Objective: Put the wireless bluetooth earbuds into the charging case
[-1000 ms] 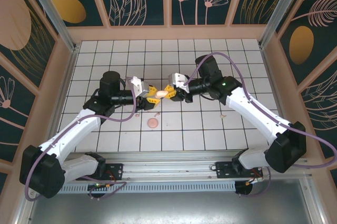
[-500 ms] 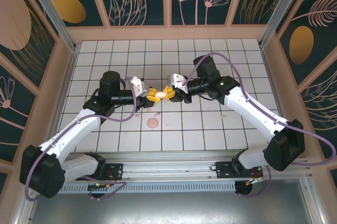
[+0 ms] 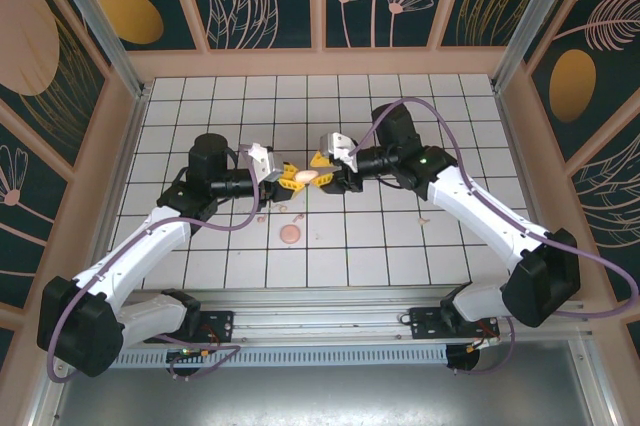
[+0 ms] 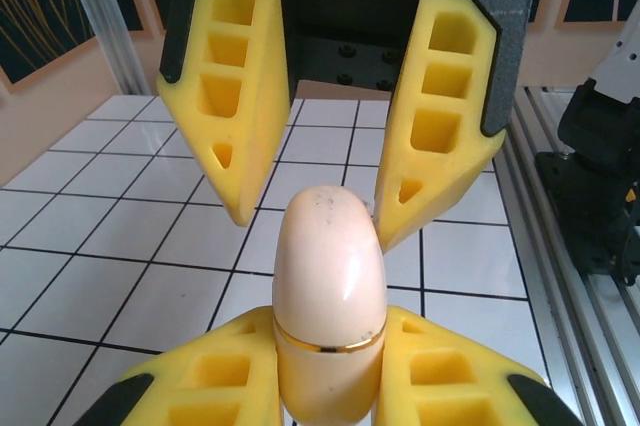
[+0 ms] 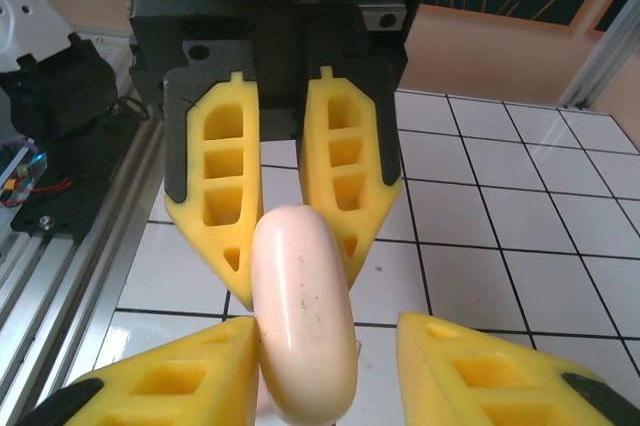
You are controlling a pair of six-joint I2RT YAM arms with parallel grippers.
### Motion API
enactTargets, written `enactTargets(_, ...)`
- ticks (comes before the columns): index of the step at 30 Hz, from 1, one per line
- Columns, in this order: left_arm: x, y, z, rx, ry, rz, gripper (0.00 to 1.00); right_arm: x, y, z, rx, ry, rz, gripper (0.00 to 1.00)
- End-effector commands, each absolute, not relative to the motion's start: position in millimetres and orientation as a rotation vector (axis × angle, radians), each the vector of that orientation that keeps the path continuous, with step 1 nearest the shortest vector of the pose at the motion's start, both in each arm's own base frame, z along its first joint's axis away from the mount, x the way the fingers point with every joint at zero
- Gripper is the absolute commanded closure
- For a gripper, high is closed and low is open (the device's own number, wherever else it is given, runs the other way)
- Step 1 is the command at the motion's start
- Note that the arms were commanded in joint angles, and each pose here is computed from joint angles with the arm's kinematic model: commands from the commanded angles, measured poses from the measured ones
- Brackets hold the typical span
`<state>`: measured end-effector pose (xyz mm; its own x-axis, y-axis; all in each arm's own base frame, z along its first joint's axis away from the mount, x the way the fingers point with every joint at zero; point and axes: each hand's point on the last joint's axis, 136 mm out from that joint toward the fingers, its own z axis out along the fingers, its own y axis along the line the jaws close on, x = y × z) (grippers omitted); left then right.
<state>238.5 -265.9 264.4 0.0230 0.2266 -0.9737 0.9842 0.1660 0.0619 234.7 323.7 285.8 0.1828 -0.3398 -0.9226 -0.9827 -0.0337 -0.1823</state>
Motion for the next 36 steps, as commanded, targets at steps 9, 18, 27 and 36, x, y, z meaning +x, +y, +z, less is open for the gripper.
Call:
enactTargets(9, 229.1, -268.0, 274.2, 1.292, 1.364, -0.951, 0.86, 265.7, 314.2, 316.2, -1.377, 1.302, 0.815, 0.6)
enactTargets(18, 235.3, -268.5, 276.1, 1.222, 1.347, -0.95, 0.86, 251.9, 300.7, 331.7, -1.342, 1.264, 0.888, 0.6)
enactTargets(27, 234.5, -280.1, 267.4, 1.165, 1.316, -1.029, 0.87, 268.0, 270.9, 328.4, -1.114, 1.486, 0.905, 0.61)
enactTargets(36, 234.4, -296.6, 247.5, 1.141, 1.274, -1.056, 0.88, 320.0, 189.5, 266.8, -0.498, 2.077, 0.84, 0.65)
